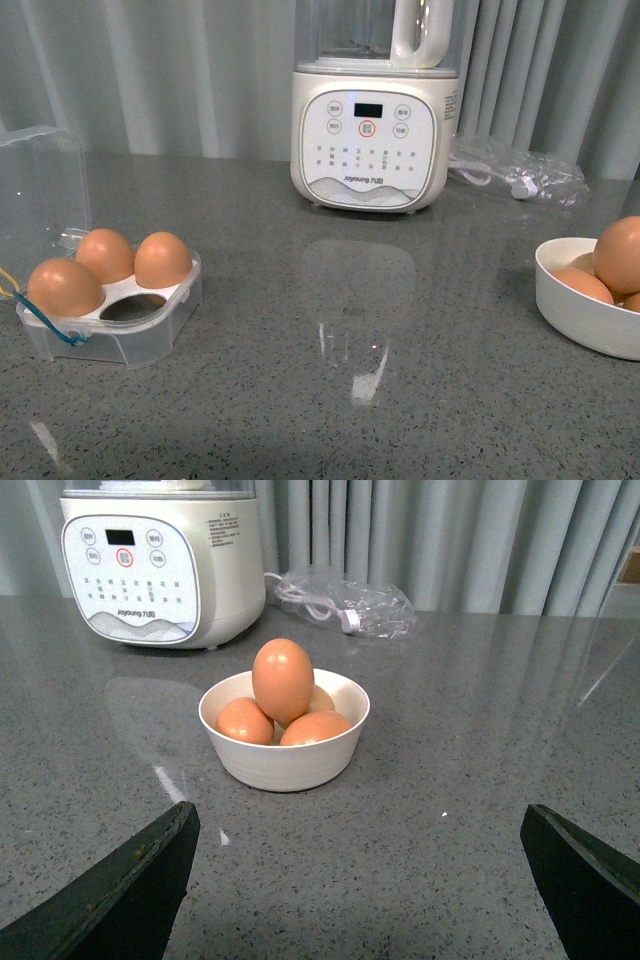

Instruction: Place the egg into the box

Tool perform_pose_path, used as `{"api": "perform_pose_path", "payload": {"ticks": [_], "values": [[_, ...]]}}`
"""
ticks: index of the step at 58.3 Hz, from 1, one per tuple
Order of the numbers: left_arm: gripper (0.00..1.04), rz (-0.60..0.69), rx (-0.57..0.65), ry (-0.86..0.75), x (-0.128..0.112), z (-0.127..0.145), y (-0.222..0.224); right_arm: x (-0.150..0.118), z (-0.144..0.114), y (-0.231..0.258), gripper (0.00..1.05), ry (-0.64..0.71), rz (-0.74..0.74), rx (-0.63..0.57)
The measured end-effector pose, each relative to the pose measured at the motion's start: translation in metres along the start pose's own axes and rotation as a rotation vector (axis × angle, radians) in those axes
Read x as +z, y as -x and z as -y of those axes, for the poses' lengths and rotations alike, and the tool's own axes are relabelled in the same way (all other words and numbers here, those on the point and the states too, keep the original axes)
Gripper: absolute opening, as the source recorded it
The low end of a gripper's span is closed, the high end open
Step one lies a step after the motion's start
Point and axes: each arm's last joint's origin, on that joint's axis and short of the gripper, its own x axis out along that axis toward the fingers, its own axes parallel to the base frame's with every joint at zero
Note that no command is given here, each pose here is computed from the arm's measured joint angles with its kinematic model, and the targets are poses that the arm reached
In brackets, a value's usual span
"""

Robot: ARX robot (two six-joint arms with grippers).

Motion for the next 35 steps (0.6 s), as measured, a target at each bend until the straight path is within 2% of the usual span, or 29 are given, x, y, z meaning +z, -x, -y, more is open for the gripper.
{"api": "perform_pose_path", "payload": {"ticks": [35], "values": [[0.98,0.000,0.000,0.000,0.0000,0.0000,0.0000,0.0000,0.0000,0.0000,0.98,0.000,0.000,0.000]]}}
